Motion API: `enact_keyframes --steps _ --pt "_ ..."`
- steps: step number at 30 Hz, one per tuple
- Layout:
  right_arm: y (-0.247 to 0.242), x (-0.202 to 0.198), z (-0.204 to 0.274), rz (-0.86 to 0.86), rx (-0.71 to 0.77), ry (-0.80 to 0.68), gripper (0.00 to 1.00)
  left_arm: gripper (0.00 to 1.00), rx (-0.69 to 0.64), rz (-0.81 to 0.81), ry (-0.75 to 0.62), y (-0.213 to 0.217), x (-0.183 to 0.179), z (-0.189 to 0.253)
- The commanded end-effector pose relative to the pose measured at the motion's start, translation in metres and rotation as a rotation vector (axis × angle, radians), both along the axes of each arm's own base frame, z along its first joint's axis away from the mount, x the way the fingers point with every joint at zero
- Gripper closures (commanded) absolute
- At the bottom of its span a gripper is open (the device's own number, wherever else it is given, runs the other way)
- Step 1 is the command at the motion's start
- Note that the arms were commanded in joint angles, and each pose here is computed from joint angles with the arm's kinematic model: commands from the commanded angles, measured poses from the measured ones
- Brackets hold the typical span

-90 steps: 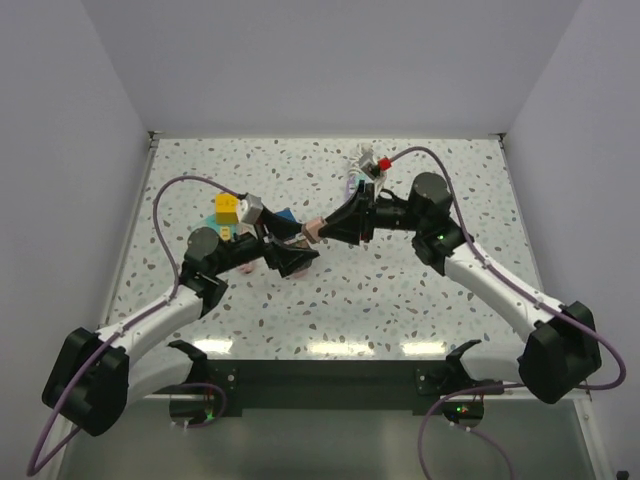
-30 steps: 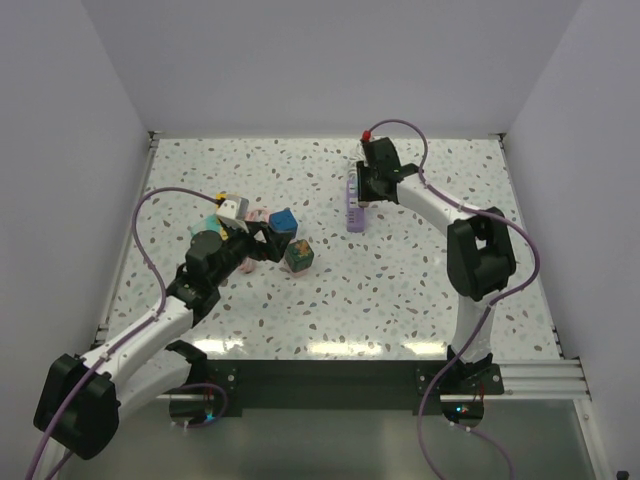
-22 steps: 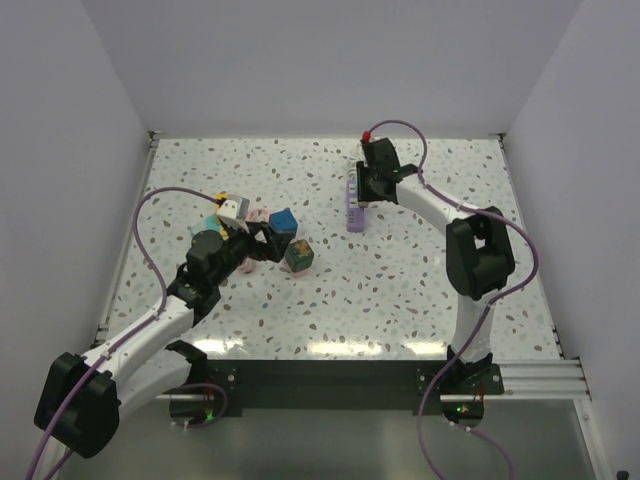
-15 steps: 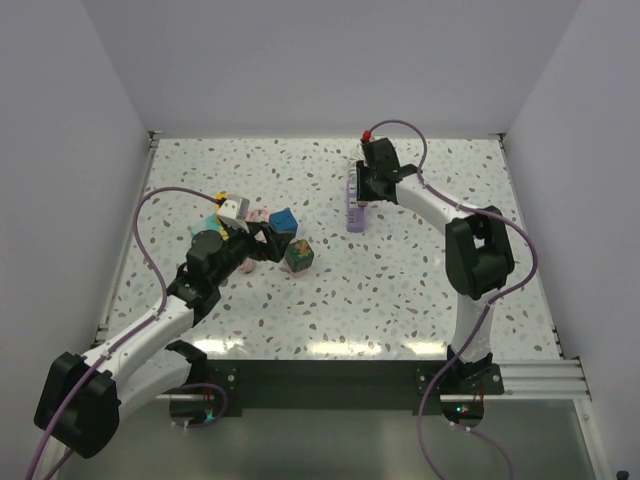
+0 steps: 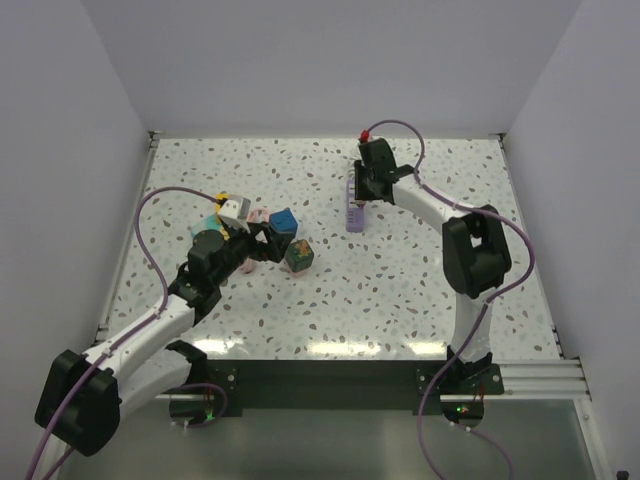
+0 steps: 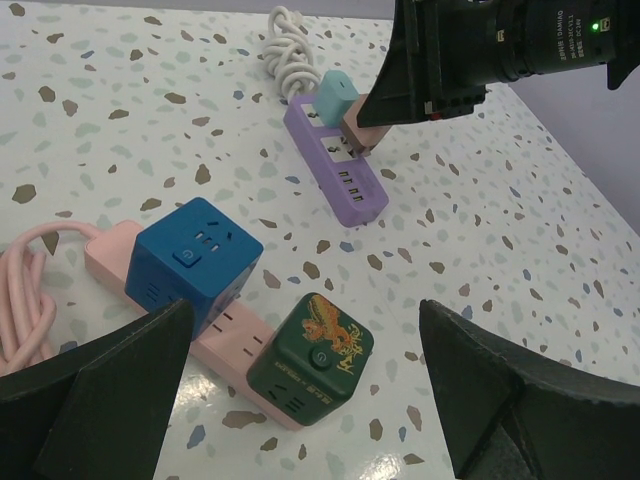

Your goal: Insert the plug

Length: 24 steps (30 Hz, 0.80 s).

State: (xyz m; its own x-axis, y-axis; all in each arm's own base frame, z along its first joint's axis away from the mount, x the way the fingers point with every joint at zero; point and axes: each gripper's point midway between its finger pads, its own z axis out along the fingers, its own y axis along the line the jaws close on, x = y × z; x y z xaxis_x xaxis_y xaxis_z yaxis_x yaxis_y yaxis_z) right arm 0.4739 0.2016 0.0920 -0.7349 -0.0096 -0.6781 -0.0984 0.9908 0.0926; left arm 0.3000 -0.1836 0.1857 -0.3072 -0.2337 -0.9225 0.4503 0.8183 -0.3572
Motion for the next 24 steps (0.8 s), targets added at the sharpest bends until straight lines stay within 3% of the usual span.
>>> enact_keyframes --steps 1,24 --pt "-0.002 0.005 -0.003 -0.035 -0.030 -0.006 1.00 0.00 0.007 0.003 -0.039 0.001 0.005 0.009" --pt "-0.011 0.002 -0.051 -0.050 -0.099 0.082 1.00 0.00 0.005 0.005 -0.039 0.003 0.003 0.010"
